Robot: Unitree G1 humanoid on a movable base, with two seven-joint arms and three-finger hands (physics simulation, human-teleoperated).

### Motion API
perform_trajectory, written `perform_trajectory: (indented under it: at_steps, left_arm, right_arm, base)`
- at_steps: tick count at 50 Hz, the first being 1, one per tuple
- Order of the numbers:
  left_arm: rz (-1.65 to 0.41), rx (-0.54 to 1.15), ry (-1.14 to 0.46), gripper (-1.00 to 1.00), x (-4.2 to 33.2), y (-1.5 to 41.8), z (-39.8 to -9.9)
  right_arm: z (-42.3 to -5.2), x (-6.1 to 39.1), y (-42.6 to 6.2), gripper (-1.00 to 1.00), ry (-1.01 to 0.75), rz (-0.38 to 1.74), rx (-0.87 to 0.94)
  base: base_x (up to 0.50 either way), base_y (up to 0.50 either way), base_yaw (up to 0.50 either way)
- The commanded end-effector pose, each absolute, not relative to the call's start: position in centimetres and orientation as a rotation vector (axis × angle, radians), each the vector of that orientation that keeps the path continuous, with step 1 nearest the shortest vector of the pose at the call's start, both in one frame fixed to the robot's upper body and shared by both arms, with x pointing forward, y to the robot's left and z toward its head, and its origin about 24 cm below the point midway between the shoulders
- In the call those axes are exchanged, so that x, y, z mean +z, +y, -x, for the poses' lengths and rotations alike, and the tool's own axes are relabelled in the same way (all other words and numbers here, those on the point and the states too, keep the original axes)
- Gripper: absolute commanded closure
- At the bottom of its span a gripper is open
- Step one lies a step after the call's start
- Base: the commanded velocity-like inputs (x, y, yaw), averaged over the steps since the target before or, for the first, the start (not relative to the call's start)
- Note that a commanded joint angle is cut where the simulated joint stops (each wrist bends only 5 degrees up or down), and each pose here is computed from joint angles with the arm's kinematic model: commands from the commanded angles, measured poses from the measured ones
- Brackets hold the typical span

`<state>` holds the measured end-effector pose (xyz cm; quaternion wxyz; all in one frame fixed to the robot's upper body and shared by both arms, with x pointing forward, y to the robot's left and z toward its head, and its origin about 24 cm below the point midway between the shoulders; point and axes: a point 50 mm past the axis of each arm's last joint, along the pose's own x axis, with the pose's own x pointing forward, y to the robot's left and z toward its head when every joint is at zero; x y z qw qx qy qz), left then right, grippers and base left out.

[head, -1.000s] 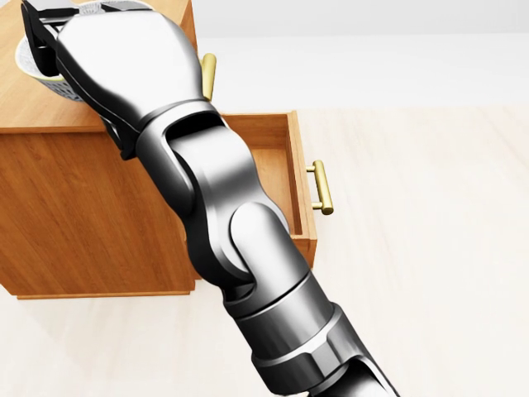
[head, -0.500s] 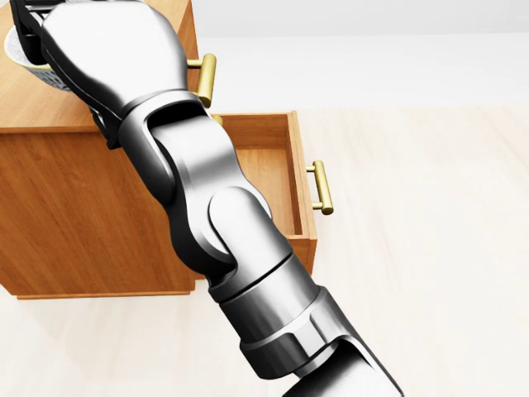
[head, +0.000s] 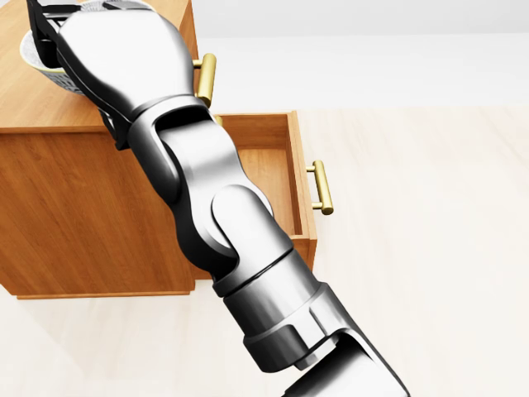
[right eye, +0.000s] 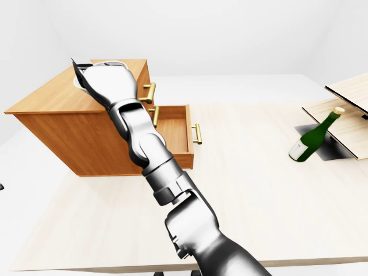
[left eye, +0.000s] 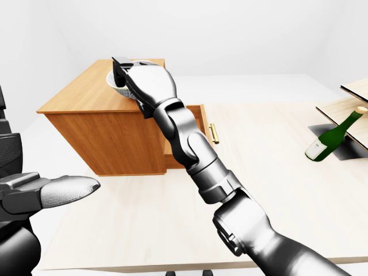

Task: Put the bowl on top of the cabinet.

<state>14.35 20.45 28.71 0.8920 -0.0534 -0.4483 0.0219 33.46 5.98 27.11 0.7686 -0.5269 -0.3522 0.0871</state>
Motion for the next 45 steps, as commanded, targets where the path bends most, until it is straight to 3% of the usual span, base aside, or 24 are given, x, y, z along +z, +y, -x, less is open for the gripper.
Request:
perform_trajectory:
  at_steps: [1,6,7,8,22,45]
  left_arm:
    - [0.111,0.045,-0.93,-0.93,28.7,20.5,-14.3]
    - [0.112,0.044,-0.929,-0.93,28.7,20.4,-14.4]
    - [0.111,0.044,-0.929,-0.93,28.7,20.4,-14.4]
    - [0.111,0.045,-0.929,-0.92,28.7,20.4,-14.4]
    - [0.113,0.044,-0.927,-0.93,28.7,20.4,-14.4]
    - [0.11,0.046,-0.937,-0.93,28.7,20.5,-14.3]
  right_arm:
    - [-33.4,27.1,6.0,1.0,-0.777,1.104,0.186]
    - [-33.2,27.2,6.1,1.0,-0.788,1.098,0.188]
    - [-33.1,27.2,6.2,-0.3,-0.792,1.094,0.19]
    - [-33.1,27.2,6.2,-1.0,-0.793,1.094,0.192]
    - [-32.1,28.9,6.2,-1.0,-0.823,1.07,0.197]
    - [-26.6,36.5,6.1,-1.0,-1.067,0.976,0.235]
  base:
    - [0.0,0.0,0.0]
    - [0.0,0.0,0.0]
    - [0.0,0.0,0.0]
    - [0.0,0.0,0.0]
    - [0.0,0.0,0.0]
    - [0.0,0.0,0.0]
